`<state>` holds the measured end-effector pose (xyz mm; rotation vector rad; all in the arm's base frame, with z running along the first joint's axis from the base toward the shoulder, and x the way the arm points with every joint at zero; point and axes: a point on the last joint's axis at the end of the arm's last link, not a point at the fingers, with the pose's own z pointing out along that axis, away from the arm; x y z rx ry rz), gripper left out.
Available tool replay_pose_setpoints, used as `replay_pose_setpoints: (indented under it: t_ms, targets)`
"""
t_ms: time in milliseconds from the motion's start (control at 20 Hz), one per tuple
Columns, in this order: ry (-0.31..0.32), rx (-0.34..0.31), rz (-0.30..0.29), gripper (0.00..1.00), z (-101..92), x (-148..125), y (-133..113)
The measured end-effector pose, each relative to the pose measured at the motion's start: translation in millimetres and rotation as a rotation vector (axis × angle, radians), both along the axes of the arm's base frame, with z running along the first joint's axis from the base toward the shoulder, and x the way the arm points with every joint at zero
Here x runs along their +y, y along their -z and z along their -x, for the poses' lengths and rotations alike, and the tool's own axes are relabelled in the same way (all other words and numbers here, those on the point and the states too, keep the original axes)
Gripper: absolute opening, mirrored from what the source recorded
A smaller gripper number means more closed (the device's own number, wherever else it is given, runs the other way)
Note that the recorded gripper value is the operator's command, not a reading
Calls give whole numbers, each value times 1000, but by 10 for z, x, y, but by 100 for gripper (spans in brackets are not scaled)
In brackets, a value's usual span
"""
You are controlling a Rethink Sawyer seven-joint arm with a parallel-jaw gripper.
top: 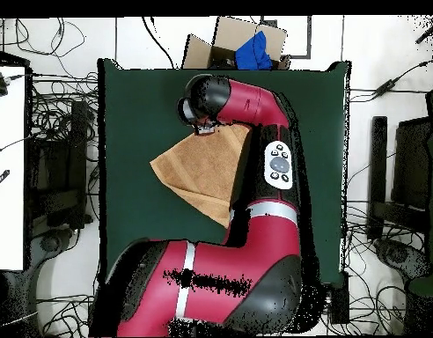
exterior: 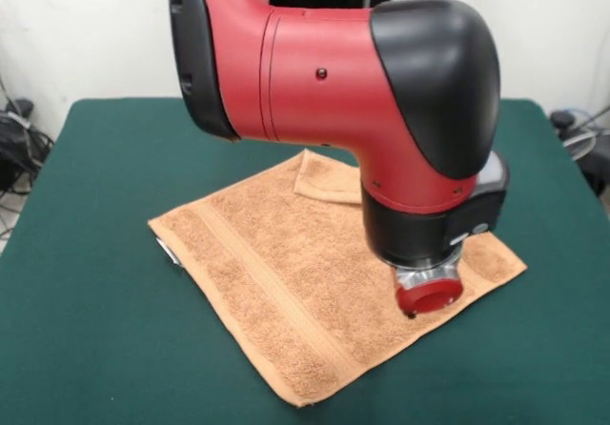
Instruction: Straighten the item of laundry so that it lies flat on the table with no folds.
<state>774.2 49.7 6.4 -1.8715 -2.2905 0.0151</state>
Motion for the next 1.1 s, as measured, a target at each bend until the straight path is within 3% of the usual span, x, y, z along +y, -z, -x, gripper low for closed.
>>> replay_pose_setpoints:
  t_ms: [250,350,600,1100]
  targets:
    - [25,74,-57,0,48,74,-77]
    - [40,132,-100,0,89,126,-139]
    - [59,184,-147,0,116,162,-199]
    - [104,208,-168,0,150,-79,-82]
